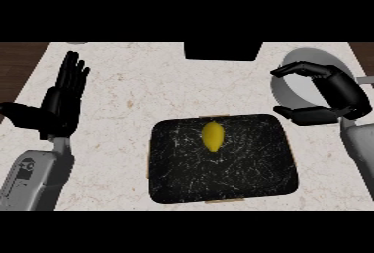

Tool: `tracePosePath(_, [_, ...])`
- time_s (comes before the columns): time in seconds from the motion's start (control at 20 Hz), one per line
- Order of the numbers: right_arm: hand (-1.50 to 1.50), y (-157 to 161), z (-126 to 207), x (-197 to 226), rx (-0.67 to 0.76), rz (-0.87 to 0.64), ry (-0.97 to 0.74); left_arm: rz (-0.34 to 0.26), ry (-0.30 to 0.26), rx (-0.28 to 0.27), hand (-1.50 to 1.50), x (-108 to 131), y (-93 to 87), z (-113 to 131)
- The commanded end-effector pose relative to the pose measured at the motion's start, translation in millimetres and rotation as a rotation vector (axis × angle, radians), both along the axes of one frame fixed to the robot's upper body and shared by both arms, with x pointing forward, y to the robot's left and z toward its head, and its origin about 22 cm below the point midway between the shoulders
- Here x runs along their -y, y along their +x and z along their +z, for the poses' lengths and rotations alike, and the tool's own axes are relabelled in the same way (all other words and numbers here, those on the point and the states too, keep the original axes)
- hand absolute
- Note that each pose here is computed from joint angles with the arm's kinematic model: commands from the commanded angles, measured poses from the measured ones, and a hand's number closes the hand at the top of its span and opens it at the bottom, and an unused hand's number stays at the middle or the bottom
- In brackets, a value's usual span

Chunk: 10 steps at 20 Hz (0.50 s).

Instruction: Pick the lemon from the tray and place it in the pot

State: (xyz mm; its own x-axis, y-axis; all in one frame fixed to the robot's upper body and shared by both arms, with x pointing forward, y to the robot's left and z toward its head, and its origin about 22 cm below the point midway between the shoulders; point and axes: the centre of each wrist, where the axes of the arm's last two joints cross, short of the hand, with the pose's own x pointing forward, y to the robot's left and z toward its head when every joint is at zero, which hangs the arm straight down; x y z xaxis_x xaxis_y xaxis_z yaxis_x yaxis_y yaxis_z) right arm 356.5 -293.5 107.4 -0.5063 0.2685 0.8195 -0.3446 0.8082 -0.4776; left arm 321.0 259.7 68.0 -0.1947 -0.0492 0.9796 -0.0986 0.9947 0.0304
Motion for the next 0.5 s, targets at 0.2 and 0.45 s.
tracePosePath(0.2, [-1.50,22,-26,18,0.166,0.174,-0.160,-0.029,-0.003,0.004,0.00,0,-14.1,10])
tracePosePath(0.45, [-1.50,23,-5,4,0.127,0.205,-0.394,0.010,-0.019,-0.013,0.00,-18,-7.2,9])
